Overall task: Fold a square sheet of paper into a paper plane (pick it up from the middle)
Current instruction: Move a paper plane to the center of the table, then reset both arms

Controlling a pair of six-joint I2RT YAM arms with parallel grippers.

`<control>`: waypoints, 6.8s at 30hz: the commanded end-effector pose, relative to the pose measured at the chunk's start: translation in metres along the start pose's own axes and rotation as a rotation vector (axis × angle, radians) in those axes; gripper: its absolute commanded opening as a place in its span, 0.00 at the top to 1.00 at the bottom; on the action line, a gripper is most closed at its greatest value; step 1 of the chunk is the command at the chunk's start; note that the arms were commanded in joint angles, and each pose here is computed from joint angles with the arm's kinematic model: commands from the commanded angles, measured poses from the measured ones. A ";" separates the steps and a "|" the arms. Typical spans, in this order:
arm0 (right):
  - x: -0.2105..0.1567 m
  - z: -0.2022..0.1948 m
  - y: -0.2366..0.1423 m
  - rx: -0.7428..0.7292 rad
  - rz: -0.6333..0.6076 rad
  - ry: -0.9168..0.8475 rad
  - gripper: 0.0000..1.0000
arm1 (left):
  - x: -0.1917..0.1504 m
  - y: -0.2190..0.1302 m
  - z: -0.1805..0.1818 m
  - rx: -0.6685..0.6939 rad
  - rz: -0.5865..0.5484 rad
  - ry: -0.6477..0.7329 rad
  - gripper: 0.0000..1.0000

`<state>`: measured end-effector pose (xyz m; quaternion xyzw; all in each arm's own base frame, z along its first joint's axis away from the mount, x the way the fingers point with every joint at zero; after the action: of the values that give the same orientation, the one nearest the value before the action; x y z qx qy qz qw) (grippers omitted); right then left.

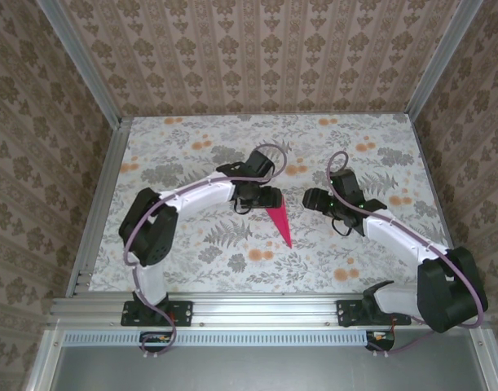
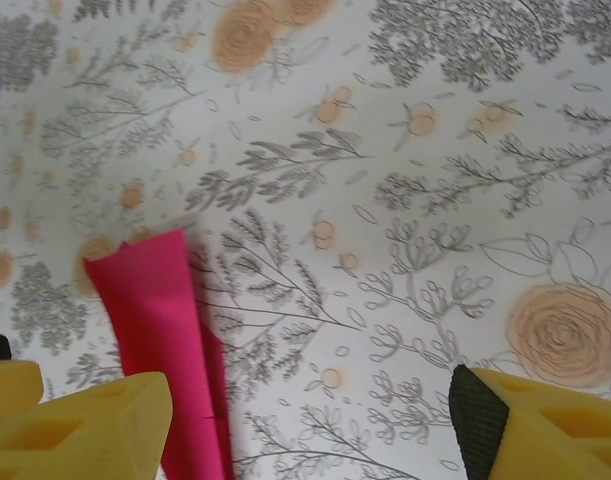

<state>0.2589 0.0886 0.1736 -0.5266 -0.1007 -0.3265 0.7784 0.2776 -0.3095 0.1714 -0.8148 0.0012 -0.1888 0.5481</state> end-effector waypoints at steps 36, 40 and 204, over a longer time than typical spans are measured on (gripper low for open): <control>0.002 0.013 -0.005 0.240 0.036 0.025 0.27 | 0.010 -0.029 0.009 -0.273 -0.071 -0.007 1.00; -0.002 0.028 -0.006 0.396 0.074 0.029 0.29 | 0.015 -0.030 0.018 -0.413 -0.123 -0.001 1.00; 0.056 0.145 -0.026 -0.176 -0.330 -0.336 0.23 | -0.048 -0.159 0.224 0.376 -0.496 -0.365 0.00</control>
<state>0.3142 0.2179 0.2860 -0.5805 -0.2761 -0.3218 0.6951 0.2690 -0.0482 0.2151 -0.7348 -0.3072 -0.1252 0.5916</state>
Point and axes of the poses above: each hand's point on the last joint's axis, 136 mm out from that joint toward the fingers, its own y axis out along the fingers, its own z axis along the line the jaws close on, x = y × z, the point moved 10 cm from there along -y, back along the fingers, and after that the axes turned 4 degrees about y, right-handed, at the moved point
